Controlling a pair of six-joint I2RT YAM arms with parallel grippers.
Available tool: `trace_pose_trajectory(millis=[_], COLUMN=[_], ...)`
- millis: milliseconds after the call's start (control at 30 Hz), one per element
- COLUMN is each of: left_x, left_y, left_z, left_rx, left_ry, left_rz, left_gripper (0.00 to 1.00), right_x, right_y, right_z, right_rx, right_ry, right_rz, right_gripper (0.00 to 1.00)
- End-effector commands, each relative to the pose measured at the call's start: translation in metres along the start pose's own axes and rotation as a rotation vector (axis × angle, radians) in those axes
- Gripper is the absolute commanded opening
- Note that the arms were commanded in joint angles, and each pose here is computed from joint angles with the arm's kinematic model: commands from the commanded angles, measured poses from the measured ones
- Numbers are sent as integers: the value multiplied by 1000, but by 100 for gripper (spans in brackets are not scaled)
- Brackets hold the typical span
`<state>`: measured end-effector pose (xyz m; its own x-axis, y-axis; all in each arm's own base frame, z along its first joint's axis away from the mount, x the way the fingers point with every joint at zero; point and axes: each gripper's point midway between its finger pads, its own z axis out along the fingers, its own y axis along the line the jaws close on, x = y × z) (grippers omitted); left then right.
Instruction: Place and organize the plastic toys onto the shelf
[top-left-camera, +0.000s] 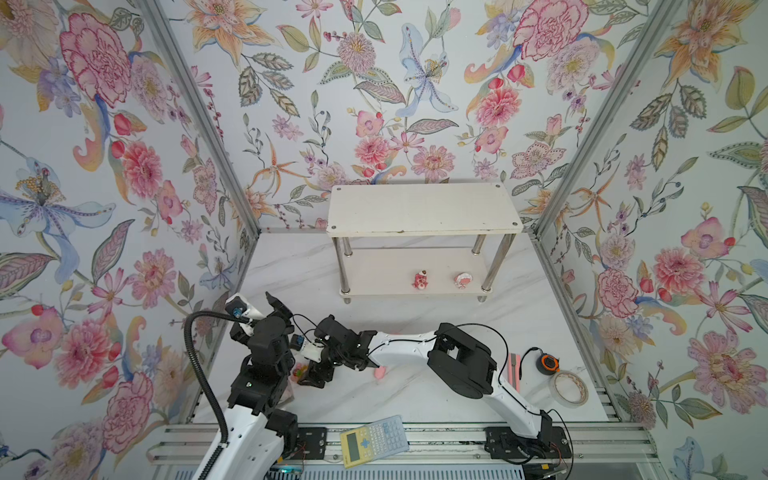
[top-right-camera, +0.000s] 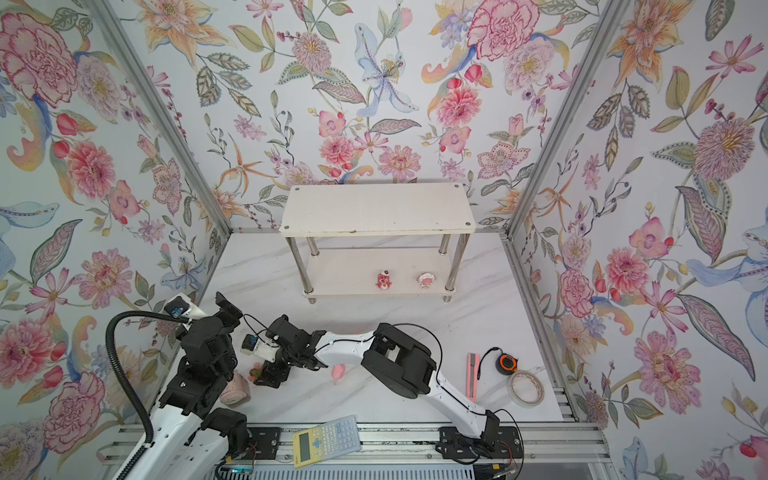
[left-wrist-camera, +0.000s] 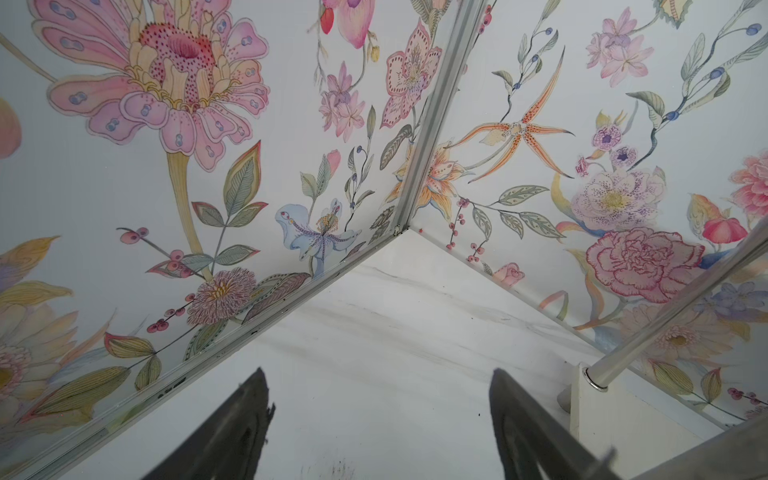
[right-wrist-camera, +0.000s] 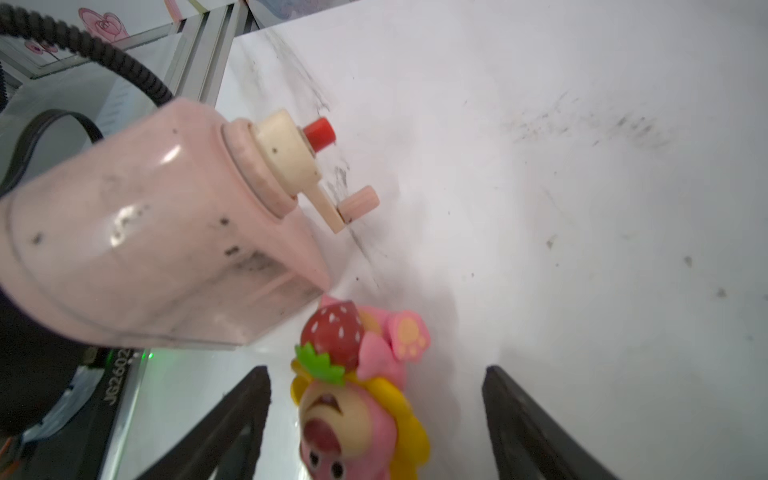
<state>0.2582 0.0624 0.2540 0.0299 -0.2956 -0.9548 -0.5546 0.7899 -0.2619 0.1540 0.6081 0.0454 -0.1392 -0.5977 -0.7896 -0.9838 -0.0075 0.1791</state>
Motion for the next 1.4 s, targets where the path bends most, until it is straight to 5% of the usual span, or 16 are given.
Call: trace_pose_trajectory(millis=[0, 300, 500, 733, 1133, 1367], left_x=[-2, 2, 12, 31, 78, 95], left_y=[-6, -12, -18, -23, -52, -63], left_z=[3, 6, 9, 9, 8, 5], left_rx=[25, 56, 91, 138, 310, 380], left_ry=[-5, 7, 35, 80, 227, 278], left_rz=[2, -1, -2, -3, 32, 56], left_gripper=[84, 84, 84, 84, 77, 73], right_x=[6, 26, 44, 62, 102, 87], right_y=[3, -6, 1, 16, 43, 41], right_z=[13, 30, 8, -33, -81, -81], right_rx=[-26, 0, 4, 13, 0, 30], right_ry=[25, 85, 130, 168, 270, 241], right_rz=[-16, -4, -36, -65, -132, -96], right_gripper=[81, 60, 34, 22, 22, 57])
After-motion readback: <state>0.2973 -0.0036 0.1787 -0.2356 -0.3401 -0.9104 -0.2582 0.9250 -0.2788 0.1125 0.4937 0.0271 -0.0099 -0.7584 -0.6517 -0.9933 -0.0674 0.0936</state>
